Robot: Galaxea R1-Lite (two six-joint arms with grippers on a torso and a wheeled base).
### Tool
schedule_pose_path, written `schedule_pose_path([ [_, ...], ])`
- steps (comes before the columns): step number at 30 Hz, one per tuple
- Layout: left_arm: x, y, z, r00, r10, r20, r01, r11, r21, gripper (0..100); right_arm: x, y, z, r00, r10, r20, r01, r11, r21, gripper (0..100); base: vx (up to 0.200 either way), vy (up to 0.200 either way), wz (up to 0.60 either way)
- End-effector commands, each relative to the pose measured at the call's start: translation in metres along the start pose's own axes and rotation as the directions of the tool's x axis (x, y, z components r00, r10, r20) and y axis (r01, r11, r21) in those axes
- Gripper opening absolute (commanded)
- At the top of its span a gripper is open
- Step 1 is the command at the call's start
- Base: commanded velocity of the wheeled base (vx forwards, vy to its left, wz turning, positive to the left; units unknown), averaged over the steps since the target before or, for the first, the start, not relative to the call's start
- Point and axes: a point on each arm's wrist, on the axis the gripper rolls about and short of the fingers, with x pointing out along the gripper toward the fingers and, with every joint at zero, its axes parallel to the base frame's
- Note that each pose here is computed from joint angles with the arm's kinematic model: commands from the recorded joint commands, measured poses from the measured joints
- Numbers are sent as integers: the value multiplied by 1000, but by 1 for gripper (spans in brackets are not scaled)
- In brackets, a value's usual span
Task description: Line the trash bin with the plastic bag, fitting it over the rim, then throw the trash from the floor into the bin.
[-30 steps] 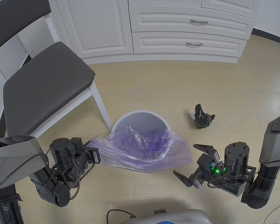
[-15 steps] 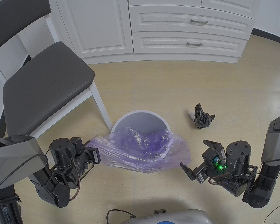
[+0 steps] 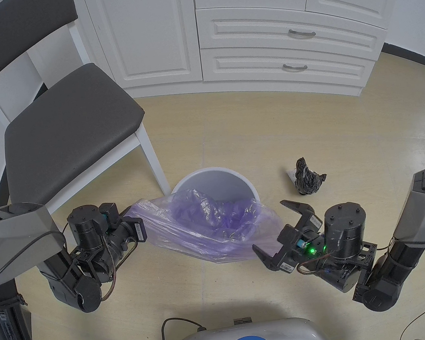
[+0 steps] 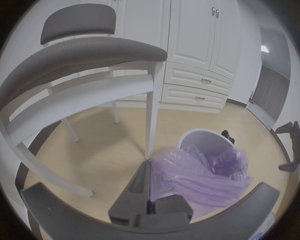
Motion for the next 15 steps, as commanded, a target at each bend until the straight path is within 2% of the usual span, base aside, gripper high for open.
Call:
schedule_pose_path([
  [1, -4, 3, 12, 999, 2, 42, -2, 1000, -10, 0, 1, 17, 22, 997, 46, 61, -43, 998, -55, 100, 0, 0, 0],
  [6, -6, 2, 19, 997, -3, 72, 6, 999, -43, 0, 8, 32, 31, 994, 100, 48, -96, 992, -83, 100, 0, 0, 0],
  [15, -8, 0, 18, 998, -18, 66, 21, 999, -44, 0, 29, 54, 23, 990, 136, 22, -134, 986, -98, 100, 0, 0, 0],
])
